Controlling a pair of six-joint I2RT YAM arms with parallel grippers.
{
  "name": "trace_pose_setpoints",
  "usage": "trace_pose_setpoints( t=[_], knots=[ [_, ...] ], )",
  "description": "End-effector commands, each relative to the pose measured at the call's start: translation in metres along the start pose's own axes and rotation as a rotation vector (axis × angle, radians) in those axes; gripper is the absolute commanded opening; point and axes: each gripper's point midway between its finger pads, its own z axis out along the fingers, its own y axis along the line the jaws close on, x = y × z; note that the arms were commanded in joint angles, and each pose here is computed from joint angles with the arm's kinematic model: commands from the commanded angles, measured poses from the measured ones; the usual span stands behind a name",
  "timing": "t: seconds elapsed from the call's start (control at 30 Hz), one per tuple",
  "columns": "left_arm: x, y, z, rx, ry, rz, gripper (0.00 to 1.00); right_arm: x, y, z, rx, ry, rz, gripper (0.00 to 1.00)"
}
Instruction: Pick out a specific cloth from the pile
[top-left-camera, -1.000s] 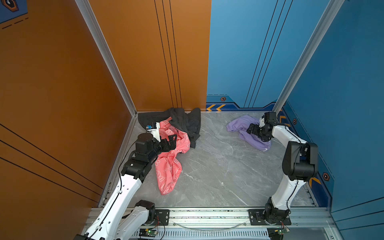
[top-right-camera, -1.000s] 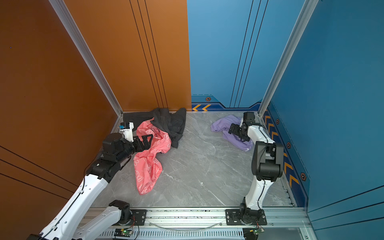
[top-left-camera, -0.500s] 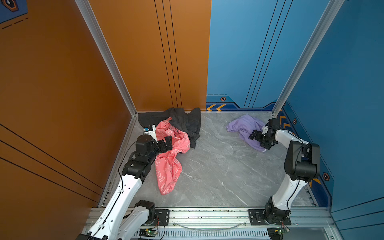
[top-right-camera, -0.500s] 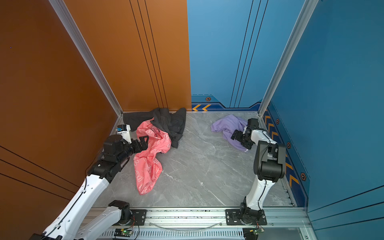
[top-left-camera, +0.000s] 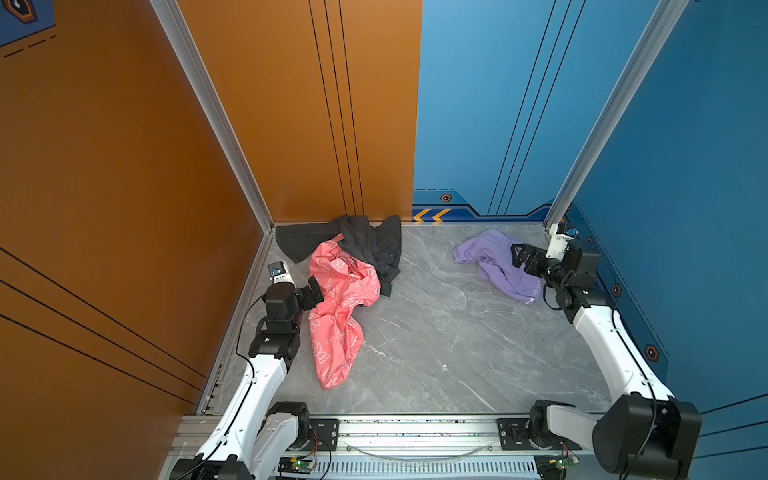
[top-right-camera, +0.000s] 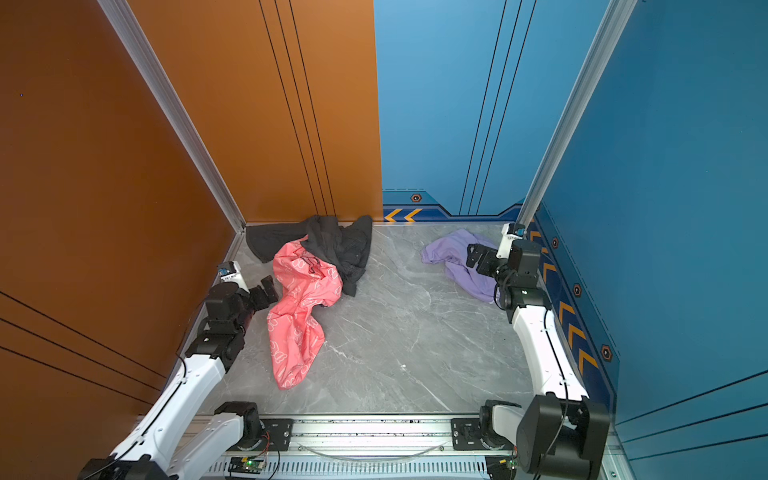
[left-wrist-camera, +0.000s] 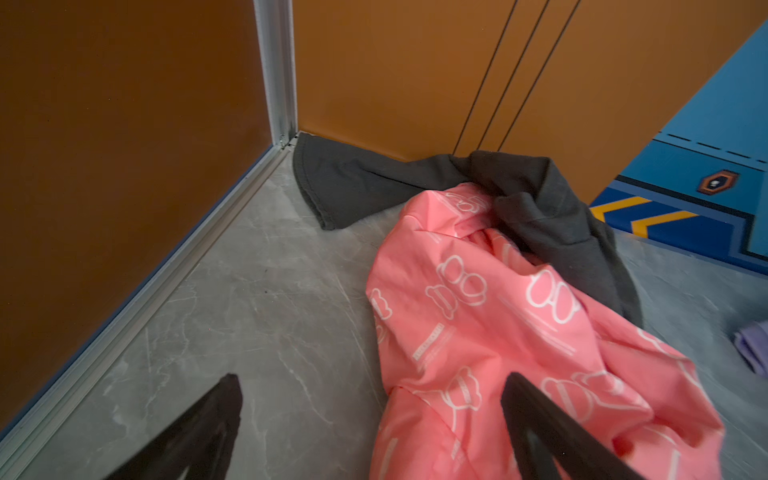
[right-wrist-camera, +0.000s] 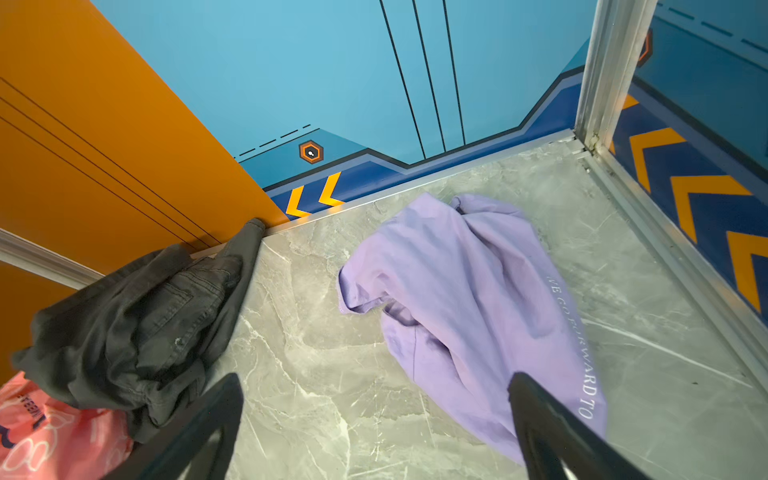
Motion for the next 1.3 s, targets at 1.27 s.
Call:
trace_pose_setpoints(
  t=[1.27],
  knots=[
    [0.062,-0.004,0.057,-0.045,-0.157,0.243,0.98,0.138,-0.054,0.063,0.14,-0.071,-0.265,1.0]
  ],
)
